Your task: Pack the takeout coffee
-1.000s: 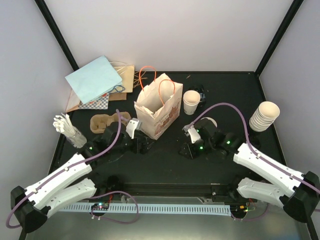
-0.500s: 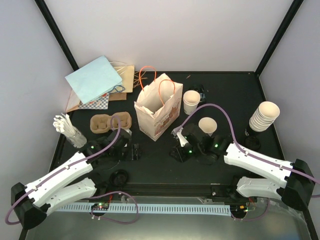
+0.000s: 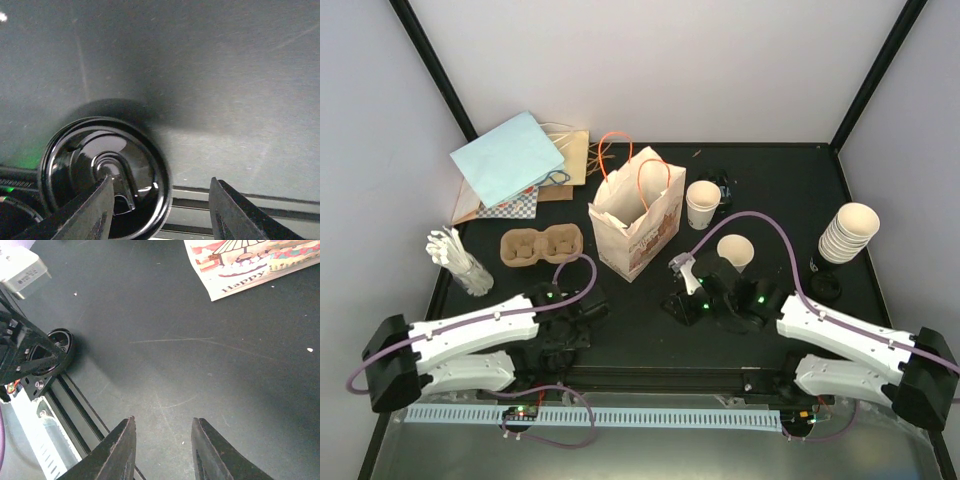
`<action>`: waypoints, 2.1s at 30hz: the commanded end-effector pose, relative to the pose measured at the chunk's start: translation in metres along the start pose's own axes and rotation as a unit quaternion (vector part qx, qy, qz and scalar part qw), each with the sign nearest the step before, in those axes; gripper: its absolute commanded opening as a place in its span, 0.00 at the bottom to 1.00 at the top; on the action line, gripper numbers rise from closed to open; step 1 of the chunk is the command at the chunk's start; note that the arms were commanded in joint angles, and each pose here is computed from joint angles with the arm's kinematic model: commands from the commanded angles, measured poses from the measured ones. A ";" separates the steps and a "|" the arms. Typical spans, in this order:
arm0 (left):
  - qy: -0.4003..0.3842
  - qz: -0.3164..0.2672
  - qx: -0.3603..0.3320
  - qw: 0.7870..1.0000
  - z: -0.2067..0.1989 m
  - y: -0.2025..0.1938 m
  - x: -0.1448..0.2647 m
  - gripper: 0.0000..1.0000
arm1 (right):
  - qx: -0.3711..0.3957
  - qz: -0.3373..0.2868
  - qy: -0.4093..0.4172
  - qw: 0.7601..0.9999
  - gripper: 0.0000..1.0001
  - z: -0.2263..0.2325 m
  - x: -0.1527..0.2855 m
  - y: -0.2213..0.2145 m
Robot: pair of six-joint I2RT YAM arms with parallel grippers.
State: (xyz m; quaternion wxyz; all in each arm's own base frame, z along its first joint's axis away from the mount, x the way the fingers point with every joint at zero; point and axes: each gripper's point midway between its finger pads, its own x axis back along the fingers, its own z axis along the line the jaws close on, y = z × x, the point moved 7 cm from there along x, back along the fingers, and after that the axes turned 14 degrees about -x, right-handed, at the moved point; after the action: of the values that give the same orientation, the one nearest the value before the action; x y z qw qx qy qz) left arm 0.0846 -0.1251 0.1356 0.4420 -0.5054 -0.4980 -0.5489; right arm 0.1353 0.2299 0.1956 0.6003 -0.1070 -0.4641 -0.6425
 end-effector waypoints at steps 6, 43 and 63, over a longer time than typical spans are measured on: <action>0.058 0.056 0.030 0.996 0.001 -0.013 -0.029 0.51 | 0.027 -0.023 0.004 0.999 0.33 -0.002 0.009 -0.003; -0.371 -0.110 -0.022 0.922 -0.098 0.034 0.060 0.02 | 0.004 -0.049 -0.051 0.998 0.33 -0.015 0.023 -0.002; -0.591 -0.139 -0.065 0.792 -0.134 0.078 0.134 0.04 | 0.159 -0.298 0.159 0.928 0.86 0.006 0.089 -0.007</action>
State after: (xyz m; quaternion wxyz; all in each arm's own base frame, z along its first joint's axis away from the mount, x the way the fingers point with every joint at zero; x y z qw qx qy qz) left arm 0.1346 -0.2638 0.2340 0.0237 -0.6738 -0.6947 -0.2506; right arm 0.1049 0.1713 0.2334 0.5092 0.1140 -0.4686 -0.7128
